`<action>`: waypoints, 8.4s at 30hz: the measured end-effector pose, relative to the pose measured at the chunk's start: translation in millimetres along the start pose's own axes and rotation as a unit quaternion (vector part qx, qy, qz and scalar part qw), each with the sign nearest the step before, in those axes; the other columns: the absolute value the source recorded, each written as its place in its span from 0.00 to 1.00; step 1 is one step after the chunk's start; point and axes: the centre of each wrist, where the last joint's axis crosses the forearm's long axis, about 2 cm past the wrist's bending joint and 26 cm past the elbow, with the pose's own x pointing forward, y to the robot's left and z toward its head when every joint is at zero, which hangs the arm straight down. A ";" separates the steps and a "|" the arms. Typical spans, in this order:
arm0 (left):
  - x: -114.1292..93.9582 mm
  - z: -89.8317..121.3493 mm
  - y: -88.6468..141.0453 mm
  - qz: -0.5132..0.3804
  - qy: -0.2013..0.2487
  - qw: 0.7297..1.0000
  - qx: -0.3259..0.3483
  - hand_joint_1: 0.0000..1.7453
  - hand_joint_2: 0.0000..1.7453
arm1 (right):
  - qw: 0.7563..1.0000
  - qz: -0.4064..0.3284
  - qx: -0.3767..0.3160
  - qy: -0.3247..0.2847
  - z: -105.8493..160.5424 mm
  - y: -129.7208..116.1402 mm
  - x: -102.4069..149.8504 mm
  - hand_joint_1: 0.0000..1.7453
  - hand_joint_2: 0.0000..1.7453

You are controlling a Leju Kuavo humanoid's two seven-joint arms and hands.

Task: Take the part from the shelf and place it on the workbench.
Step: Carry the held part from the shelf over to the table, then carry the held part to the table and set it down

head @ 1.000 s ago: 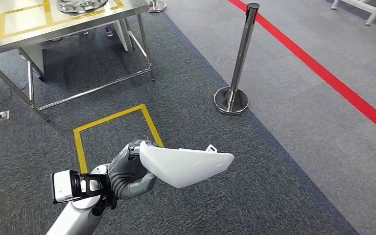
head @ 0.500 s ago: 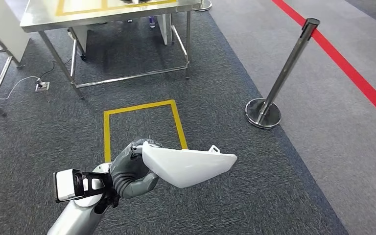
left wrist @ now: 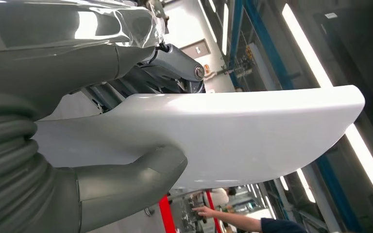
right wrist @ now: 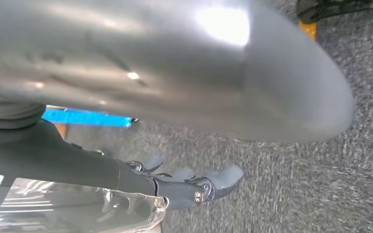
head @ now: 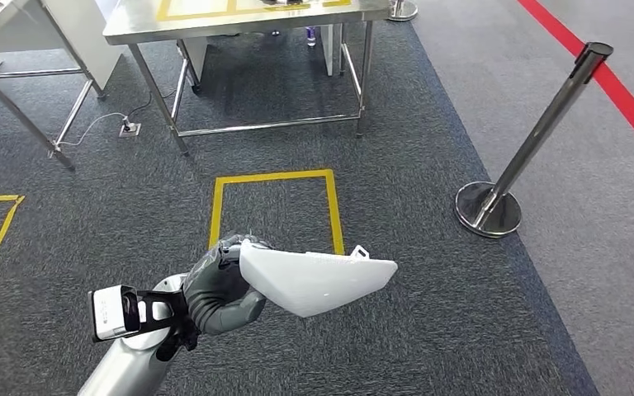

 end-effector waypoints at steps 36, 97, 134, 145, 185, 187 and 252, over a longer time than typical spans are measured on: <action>1.2 -5.0 -4.6 0.010 0.021 0.999 -0.024 1.00 1.00 | 0.999 -0.025 0.014 -0.031 1.0 21.7 3.4 0.00 0.00; 16.3 -46.5 -7.4 -0.012 0.036 0.998 -0.053 1.00 1.00 | 0.993 -0.080 0.039 -0.076 3.4 47.0 20.6 0.00 0.00; 5.9 -54.9 -12.0 -0.007 0.036 0.997 -0.067 1.00 1.00 | 0.990 -0.088 0.049 -0.095 4.8 56.9 26.1 0.00 0.00; 2.9 -39.7 -24.2 -0.005 0.044 0.998 -0.051 1.00 1.00 | 0.991 -0.079 0.050 -0.093 4.7 58.1 19.8 0.00 0.00; 25.4 -5.4 -6.8 -0.151 0.032 0.988 0.022 1.00 1.00 | 0.992 -0.063 0.057 -0.090 6.2 68.4 20.5 0.00 0.00; 28.3 -2.0 -2.6 -0.201 0.041 0.978 0.028 1.00 1.00 | 0.992 -0.061 0.058 -0.089 6.2 68.7 20.5 0.00 0.00; 64.0 136.8 131.8 -0.327 0.073 0.871 0.358 0.00 0.00 | 0.989 -0.093 0.061 -0.093 6.9 73.2 18.0 0.00 0.00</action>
